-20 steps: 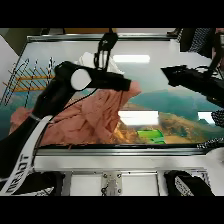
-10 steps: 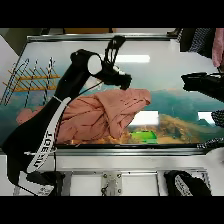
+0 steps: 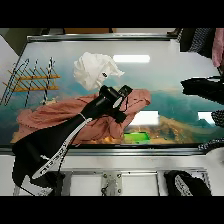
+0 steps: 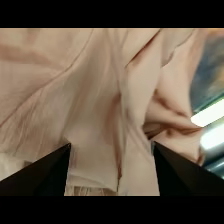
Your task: Fold the clothes and pants, and hang the long-sleeved shirts on hangers.
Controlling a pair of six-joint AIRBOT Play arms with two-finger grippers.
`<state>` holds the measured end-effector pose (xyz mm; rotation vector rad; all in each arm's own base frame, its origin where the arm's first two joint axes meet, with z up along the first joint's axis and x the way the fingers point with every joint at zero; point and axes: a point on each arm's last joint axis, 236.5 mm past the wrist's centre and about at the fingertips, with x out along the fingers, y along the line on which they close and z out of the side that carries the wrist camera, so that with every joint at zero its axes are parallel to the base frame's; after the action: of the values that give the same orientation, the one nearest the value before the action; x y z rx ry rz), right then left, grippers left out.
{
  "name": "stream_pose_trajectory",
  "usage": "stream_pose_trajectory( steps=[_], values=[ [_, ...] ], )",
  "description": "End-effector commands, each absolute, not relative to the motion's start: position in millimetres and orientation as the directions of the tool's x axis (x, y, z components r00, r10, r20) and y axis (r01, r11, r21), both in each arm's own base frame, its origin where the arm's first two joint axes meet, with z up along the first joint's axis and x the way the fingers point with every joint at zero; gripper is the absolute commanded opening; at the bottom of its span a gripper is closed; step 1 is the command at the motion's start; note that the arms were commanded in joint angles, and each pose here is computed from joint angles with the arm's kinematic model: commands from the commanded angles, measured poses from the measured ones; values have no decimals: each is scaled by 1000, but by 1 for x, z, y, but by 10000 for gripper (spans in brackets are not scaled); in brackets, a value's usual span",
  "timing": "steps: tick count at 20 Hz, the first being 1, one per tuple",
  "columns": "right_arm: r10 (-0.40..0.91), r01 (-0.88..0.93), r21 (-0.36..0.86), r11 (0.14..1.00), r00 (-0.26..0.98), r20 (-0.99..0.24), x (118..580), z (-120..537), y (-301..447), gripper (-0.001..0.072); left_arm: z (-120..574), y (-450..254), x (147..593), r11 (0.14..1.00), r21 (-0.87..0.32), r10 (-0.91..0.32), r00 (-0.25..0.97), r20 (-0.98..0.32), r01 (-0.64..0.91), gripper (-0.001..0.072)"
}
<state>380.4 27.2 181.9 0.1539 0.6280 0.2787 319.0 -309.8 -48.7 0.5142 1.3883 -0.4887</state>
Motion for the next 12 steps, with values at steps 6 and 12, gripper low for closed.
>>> stream_pose_trajectory(
  steps=[6,12],
  values=[
    [326,-162,294,942,650,-687,377,107,27,9,-86,-302,308,839,38,-16,94,-995,543,218],
    [236,-189,158,969,526,-817,400,24,22,11,-31,-275,360,893,21,-53,151,-987,450,8]
  ],
)
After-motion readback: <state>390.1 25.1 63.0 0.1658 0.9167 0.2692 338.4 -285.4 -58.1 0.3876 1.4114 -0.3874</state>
